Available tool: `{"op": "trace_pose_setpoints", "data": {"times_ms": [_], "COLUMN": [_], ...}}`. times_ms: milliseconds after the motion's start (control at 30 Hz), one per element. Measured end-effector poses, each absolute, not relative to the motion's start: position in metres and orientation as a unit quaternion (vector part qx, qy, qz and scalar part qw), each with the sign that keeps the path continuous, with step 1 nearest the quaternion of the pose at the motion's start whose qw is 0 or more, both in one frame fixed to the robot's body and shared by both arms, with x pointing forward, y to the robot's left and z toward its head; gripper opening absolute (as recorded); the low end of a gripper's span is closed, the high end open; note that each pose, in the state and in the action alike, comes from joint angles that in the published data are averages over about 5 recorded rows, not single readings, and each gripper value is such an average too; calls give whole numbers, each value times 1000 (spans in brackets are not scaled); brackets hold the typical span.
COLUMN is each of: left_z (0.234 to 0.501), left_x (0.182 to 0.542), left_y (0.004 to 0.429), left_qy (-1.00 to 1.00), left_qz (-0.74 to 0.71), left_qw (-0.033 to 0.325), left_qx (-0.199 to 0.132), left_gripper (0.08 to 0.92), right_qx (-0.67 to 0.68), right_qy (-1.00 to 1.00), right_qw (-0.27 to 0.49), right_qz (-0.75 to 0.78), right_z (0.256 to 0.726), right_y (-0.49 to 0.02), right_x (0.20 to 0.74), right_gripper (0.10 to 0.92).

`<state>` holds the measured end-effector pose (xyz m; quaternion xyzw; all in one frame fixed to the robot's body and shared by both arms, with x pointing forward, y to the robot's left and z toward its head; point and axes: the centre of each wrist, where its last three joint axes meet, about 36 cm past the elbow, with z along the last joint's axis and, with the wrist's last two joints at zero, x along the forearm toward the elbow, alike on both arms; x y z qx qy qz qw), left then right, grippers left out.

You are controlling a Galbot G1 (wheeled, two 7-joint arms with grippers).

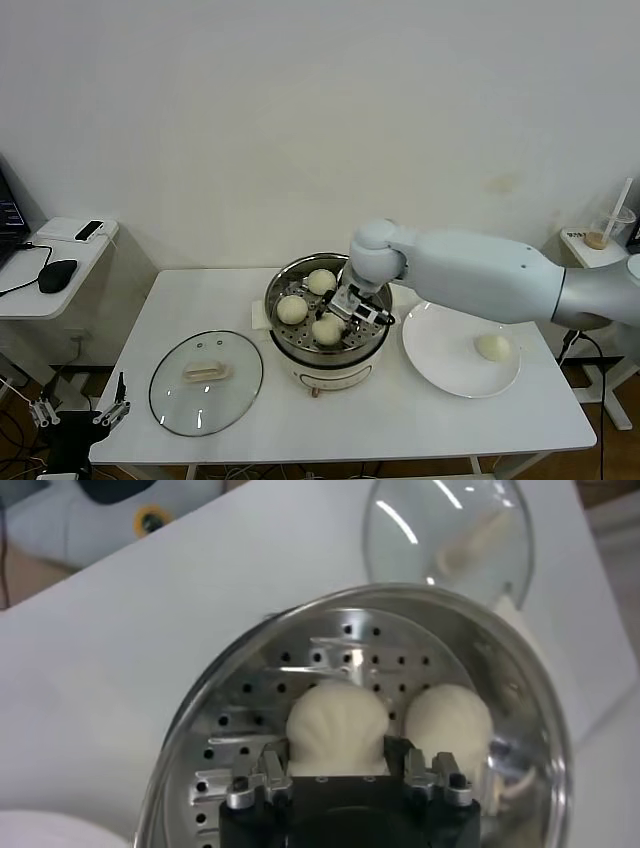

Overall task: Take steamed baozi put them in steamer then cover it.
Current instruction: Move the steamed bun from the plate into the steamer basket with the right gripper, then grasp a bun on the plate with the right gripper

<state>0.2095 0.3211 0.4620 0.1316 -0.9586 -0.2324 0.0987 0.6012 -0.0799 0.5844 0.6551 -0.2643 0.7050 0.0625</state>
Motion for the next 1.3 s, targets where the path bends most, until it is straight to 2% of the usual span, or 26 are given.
{"op": "trace_pose_setpoints", "data": {"times_ms": [67,300,400,633,900,1300], "left_z": [462,462,463,464,462,461], "left_x": [210,210,211,213,215,224], "left_y": [321,321,322,325,326,323], "left_qy": [-959,-959,-959,-959,-959,-962], "left_qz": [-233,-232,-233,-235,-237,-237], "left_qw": [98,97,97,94,95,89], "left_qx": [132,132,131,132,124,105], "left_gripper": [823,823,823,823,823,823], "right_qx": [656,656,652,636,593,517], "right_qy": [-258,-252,-256,-287,-372,-498], "right_qw": [58,48,46,56,113,237], "right_qz": [707,710,712,714,705,655], "right_z": [583,586,593,620,657,666], "right_y": [-79,-79,-81,-95,-136,-262], "right_x": [601,602,605,615,632,629], "right_gripper": [616,790,818,823,823,823]}}
